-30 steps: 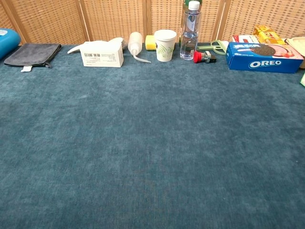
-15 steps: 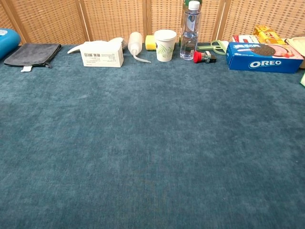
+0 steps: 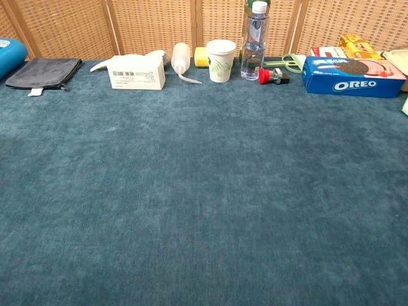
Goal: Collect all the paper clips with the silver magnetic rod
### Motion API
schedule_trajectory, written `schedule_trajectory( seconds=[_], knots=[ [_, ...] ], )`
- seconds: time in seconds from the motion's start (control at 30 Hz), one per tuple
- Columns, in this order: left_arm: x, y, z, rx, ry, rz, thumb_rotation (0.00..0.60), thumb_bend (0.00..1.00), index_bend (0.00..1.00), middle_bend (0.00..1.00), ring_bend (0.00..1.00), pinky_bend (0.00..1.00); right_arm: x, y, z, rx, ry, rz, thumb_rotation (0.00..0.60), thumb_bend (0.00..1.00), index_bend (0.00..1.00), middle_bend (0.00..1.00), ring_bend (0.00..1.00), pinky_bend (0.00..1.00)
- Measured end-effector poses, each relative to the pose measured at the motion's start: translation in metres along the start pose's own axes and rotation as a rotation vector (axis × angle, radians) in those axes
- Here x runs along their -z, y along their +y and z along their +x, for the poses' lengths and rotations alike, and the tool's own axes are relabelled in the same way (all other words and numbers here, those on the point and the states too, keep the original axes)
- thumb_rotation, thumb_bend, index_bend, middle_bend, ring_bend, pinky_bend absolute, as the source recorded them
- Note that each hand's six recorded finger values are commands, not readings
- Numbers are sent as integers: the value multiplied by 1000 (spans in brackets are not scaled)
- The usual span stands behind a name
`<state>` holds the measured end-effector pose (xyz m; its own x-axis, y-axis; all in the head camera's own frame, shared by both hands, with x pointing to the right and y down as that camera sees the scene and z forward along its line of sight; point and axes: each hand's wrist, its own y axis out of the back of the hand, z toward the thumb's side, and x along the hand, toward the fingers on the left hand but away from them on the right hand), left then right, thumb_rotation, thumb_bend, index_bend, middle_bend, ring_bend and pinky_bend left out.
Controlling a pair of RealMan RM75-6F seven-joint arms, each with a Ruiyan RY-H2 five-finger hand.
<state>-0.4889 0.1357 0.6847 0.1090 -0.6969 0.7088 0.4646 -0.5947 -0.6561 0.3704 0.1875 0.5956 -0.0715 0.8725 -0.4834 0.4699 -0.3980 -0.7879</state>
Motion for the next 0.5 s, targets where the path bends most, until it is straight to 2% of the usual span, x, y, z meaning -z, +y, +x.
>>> schedule_trajectory(
  seconds=[0.23, 0.5],
  knots=[
    [0, 4, 3, -11, -1, -3, 600, 680, 680, 732, 785, 732, 2, 1, 0, 3, -7, 1, 600, 509, 315, 354, 360, 397],
    [1, 19, 2, -60, -2, -22, 600, 680, 680, 732, 785, 732, 2, 0, 0, 2, -6, 0, 600, 510, 316, 354, 363, 397]
  ],
)
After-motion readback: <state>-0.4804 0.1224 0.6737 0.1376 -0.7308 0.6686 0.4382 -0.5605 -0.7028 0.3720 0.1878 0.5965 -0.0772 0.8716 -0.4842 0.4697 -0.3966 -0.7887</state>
